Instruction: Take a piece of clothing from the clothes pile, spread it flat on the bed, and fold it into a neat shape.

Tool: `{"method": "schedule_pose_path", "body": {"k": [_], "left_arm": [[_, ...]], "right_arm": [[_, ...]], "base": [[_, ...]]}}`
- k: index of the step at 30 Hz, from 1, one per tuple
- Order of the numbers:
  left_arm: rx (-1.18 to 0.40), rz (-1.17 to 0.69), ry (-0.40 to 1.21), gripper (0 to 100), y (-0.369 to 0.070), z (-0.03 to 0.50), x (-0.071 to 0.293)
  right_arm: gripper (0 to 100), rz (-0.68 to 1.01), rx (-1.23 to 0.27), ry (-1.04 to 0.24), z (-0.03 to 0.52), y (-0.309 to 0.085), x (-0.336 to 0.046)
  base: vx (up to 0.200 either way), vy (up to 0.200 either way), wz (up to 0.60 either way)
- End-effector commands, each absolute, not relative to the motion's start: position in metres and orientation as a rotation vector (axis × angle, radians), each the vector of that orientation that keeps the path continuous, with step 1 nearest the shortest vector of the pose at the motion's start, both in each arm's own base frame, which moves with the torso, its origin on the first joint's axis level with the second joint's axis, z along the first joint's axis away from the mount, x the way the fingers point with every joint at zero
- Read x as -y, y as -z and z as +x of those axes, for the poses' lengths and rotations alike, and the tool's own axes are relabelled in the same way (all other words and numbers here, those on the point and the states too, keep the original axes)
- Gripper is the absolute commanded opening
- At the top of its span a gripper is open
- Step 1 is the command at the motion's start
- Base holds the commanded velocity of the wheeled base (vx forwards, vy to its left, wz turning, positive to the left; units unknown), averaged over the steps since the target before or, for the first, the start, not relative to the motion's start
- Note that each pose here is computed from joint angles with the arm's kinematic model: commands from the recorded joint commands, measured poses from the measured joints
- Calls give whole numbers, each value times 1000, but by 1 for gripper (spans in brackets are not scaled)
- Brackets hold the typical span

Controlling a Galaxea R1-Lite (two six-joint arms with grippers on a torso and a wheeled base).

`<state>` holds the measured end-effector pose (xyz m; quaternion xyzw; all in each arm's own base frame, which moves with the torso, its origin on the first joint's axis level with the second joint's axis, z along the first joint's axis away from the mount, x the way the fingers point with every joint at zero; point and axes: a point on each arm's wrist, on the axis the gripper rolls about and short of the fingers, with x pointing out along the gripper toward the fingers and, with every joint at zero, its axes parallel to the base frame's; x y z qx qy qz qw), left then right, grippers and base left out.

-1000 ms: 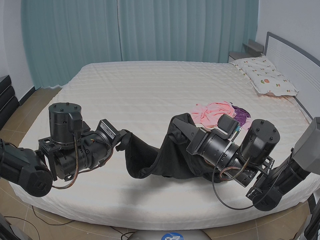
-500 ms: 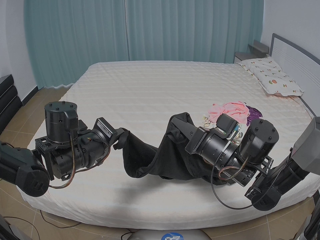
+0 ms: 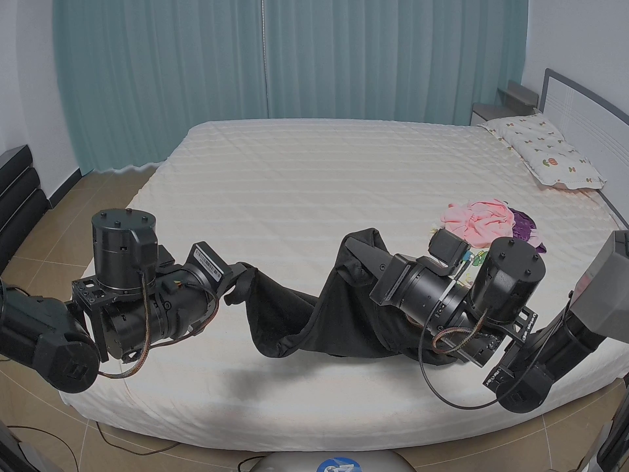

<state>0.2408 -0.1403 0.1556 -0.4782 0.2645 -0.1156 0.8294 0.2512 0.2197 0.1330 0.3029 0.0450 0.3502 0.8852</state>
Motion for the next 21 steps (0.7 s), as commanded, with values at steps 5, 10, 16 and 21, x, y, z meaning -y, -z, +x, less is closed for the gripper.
{"method": "schedule_pose_path", "body": {"k": [5, 10, 16, 21], "left_arm": [[-631, -977, 293, 0, -152, 226, 158], [-664, -963, 311, 0, -154, 217, 161], [-665, -961, 379, 0, -177, 192, 160], [-646, -984, 441, 0, -199, 173, 149]], "right_arm": [[0, 611, -131, -689, 238, -131, -196], [0, 596, -170, -683, 224, -123, -187], [0, 612, -128, -710, 193, -138, -162], [0, 646, -43, -812, 157, -169, -144]], "base": [[-200, 0, 0], [-200, 0, 0], [-200, 0, 0], [-200, 0, 0]]}}
